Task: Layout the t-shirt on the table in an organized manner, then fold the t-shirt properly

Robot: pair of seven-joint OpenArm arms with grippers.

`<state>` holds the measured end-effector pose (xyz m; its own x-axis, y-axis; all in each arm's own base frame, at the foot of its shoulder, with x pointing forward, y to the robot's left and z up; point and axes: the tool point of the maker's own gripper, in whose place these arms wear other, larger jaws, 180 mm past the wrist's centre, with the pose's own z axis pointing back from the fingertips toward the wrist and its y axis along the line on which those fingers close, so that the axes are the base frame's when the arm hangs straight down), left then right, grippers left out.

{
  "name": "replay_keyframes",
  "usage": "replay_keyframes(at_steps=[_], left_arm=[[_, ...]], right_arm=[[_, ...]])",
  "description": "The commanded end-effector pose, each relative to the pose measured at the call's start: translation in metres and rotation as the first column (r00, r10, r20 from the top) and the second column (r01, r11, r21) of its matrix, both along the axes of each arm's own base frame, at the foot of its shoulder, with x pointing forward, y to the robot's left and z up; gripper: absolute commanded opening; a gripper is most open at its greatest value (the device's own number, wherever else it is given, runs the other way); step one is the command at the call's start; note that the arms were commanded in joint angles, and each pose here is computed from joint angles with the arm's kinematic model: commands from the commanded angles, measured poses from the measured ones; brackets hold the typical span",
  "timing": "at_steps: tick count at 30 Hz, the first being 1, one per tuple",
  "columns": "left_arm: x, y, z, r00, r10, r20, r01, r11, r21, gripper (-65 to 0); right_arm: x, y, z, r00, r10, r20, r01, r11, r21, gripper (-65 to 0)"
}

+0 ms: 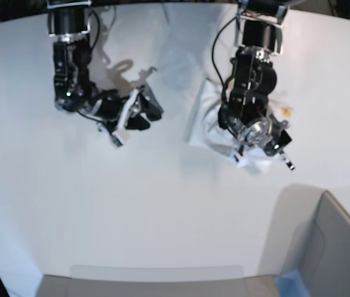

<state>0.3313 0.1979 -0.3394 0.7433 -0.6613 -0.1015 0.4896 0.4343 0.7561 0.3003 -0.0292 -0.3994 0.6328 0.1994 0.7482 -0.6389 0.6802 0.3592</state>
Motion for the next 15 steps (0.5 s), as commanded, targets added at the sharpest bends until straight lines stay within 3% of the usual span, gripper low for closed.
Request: replay_keyframes(at_steps=[1, 5, 9, 15], left_arm=[[0.006, -0.002, 0.016, 0.999, 0.002, 0.051, -0.002, 1.0, 0.011, -61.6], [-0.009, -0.04, 0.022, 0.991, -0.116, 0.07, 0.116, 0.993, 0.017, -61.0], [-0.015, -0.088, 0.042, 0.955, -0.261, 0.142, 0.264, 0.964, -0.003, -61.0], [-0.04, -0.129, 0.026, 0.922, -0.374, 0.098, 0.379, 0.924, -0.041, -61.2]], right_arm=[[-0.003, -0.006, -0.005, 1.0, 0.025, -0.008, -0.025, 0.998, -0.051, -38.1], [-0.002, -0.005, -0.004, 1.0, 0.025, -0.006, -0.025, 0.999, -0.048, -38.1], [-0.002, -0.003, -0.003, 1.0, 0.03, -0.005, -0.03, 0.998, -0.046, -38.1], [-0.003, 0.008, -0.002, 0.999, 0.034, -0.006, -0.035, 0.999, -0.023, -38.1]])
